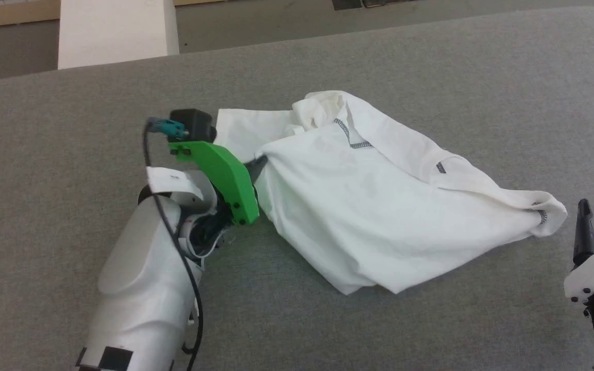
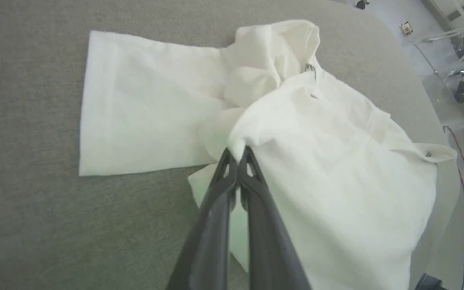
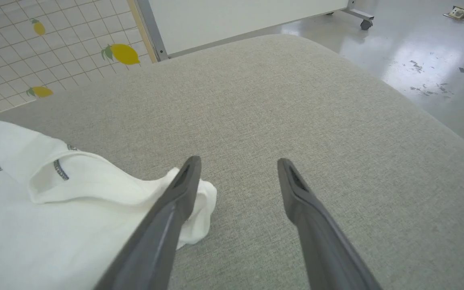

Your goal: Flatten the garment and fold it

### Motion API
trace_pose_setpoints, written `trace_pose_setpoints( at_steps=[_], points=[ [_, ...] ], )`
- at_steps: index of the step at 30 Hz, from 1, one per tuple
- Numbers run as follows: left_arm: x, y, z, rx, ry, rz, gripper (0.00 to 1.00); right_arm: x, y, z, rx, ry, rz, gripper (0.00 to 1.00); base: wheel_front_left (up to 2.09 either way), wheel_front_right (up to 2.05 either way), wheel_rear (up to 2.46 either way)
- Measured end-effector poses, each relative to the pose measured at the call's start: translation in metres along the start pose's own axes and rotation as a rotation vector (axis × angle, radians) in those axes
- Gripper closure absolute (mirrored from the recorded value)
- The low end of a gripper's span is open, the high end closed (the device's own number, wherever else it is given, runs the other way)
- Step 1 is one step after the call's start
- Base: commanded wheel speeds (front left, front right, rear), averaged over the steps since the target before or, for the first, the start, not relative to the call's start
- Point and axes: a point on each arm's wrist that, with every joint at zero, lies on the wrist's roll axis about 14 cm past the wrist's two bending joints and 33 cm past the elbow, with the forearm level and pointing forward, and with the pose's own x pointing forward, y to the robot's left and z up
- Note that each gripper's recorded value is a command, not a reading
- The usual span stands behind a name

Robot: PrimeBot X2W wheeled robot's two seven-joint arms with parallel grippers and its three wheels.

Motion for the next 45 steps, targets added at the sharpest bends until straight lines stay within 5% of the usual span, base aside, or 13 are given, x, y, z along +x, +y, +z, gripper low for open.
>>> trace_pose_setpoints(
  at_steps=[5,9,17,21,26,27,28,29,33,39,41,45],
  points=[
    [-0.042,0.014,0.065,-0.134,-0.308,0.002,1.00,0.004,0.023,-0.005,-0.005,0.014,0.062,0.00,0.00,0.00,0.00],
    [-0.095,0.051,0.064,-0.189,-0.427,0.131,1.00,0.005,0.046,-0.008,-0.013,0.025,0.125,0.00,0.00,0.00,0.00],
    [-0.206,0.105,-0.050,-0.411,-0.381,0.450,1.00,0.005,0.113,-0.009,-0.036,0.036,0.298,0.00,0.00,0.00,0.00],
    [-0.227,0.088,-0.140,-0.559,-0.189,0.496,1.00,0.002,0.145,-0.007,-0.050,0.034,0.380,0.00,0.00,0.00,0.00],
    [-0.227,0.040,-0.205,-0.728,-0.016,0.403,1.00,-0.003,0.171,-0.006,-0.062,0.032,0.446,0.00,0.00,0.00,0.00],
    [-0.229,0.038,-0.203,-0.743,-0.038,0.397,0.95,-0.004,0.174,-0.006,-0.063,0.033,0.454,0.00,0.00,0.00,0.00],
    [-0.232,0.039,-0.191,-0.757,-0.095,0.385,0.00,-0.005,0.176,-0.005,-0.064,0.033,0.460,0.00,0.00,0.00,0.00],
    [-0.236,0.042,-0.175,-0.766,-0.173,0.373,0.00,-0.006,0.178,-0.005,-0.066,0.032,0.466,0.00,0.00,0.00,0.00],
    [-0.265,0.067,-0.097,-0.644,-0.497,0.383,0.00,-0.008,0.183,-0.005,-0.079,0.033,0.480,0.00,0.00,0.00,0.00],
    [-0.324,0.092,0.004,-0.140,-0.908,0.552,0.00,-0.020,0.198,-0.027,-0.189,0.164,0.533,0.00,0.00,0.00,0.00],
    [-0.331,0.093,0.015,0.047,-0.956,0.615,0.00,-0.028,0.206,-0.036,-0.228,0.215,0.563,0.00,0.00,0.00,0.00],
    [-0.325,0.094,0.012,0.185,-0.987,0.669,0.00,-0.035,0.207,-0.056,-0.314,0.331,0.567,0.00,0.00,0.00,0.00]
  ],
)
